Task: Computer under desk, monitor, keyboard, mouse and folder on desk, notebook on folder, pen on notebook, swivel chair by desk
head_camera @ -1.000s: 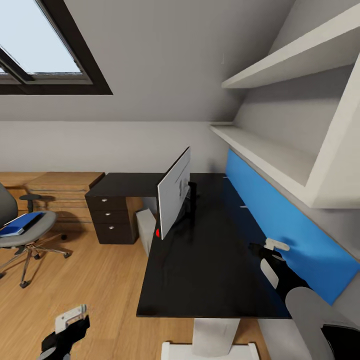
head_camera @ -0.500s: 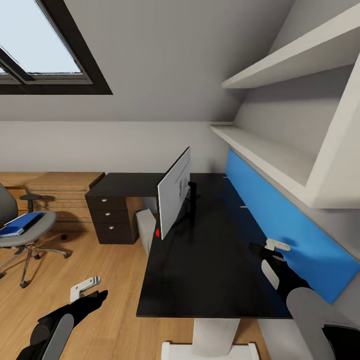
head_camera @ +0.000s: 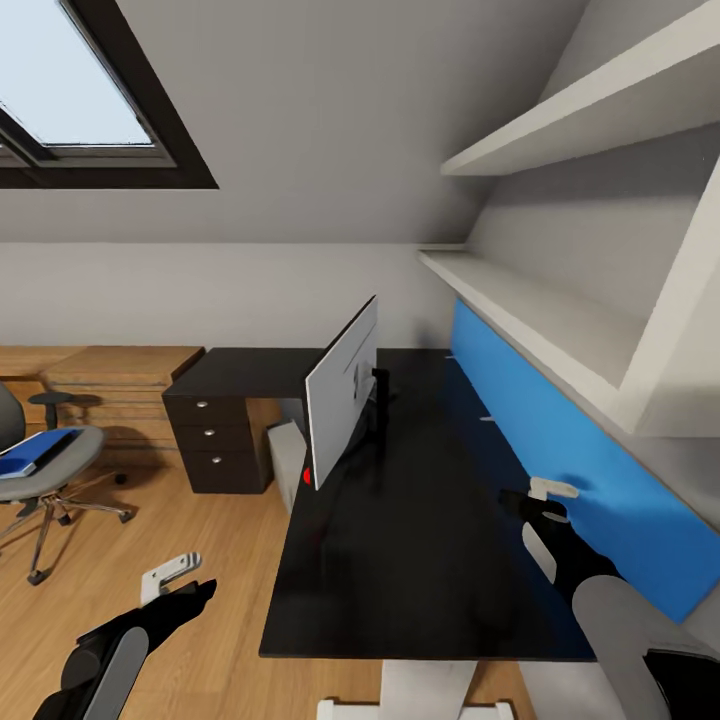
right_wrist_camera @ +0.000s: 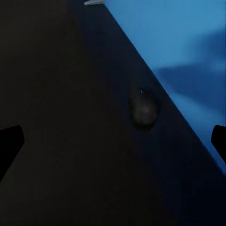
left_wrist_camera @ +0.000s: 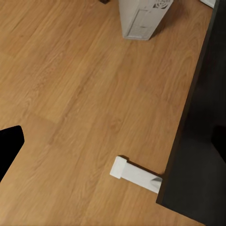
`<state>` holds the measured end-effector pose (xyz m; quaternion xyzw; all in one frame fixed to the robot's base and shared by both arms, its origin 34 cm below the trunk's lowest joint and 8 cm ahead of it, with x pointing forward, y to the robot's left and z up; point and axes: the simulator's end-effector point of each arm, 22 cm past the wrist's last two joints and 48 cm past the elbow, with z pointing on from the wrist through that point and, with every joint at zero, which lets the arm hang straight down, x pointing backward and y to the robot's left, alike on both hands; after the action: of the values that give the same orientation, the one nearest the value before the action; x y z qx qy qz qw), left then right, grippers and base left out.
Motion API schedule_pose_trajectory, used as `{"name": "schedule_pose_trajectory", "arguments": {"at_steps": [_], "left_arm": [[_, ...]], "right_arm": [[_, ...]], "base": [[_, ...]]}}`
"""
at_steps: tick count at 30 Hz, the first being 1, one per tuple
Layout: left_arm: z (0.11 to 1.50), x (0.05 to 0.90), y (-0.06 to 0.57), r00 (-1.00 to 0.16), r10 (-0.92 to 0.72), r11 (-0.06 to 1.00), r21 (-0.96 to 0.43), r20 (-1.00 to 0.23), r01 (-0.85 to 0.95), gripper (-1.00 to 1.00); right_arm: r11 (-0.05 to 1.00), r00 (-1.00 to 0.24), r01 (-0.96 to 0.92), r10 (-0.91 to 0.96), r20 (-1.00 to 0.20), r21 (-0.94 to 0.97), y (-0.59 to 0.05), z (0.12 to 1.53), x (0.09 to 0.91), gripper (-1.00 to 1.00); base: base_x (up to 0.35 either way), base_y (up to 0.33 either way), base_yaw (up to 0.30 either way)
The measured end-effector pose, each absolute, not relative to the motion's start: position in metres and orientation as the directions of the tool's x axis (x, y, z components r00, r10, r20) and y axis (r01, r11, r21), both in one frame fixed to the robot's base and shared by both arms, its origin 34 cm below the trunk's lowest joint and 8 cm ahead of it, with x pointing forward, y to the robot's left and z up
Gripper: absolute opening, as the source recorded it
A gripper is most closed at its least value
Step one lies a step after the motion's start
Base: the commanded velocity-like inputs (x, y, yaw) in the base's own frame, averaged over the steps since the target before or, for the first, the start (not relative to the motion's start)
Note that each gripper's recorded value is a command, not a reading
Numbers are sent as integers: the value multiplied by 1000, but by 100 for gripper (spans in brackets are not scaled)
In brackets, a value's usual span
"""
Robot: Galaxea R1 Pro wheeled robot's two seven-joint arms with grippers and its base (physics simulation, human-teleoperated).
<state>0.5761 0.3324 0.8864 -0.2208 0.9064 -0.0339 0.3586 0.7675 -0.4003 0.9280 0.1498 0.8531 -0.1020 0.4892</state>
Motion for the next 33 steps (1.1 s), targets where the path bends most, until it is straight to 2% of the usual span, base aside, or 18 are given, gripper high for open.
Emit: {"name": "schedule_pose_trajectory", "arguments": {"at_steps": [8, 16, 25, 33], "left_arm": [[888, 577, 336, -640, -426, 899, -218, -639, -381, 100], [890, 577, 338, -636, -427, 898, -219, -643, -382, 100], [891, 577, 338, -634, -428, 897, -219, -644, -383, 100], [892, 577, 339, -633, -429, 897, -220, -644, -384, 100]], "right_arm": [[932, -495, 360, 156, -855, -38, -404, 924, 768, 100], [917, -494, 397, 168, -853, -49, -436, 951, 786, 100], [918, -515, 393, 177, -838, -47, -428, 942, 783, 100], [918, -524, 394, 183, -832, -46, -426, 939, 781, 100]], "base": [[3, -1, 0], [0, 0, 0], [8, 0, 0], [199, 0, 0]]}}
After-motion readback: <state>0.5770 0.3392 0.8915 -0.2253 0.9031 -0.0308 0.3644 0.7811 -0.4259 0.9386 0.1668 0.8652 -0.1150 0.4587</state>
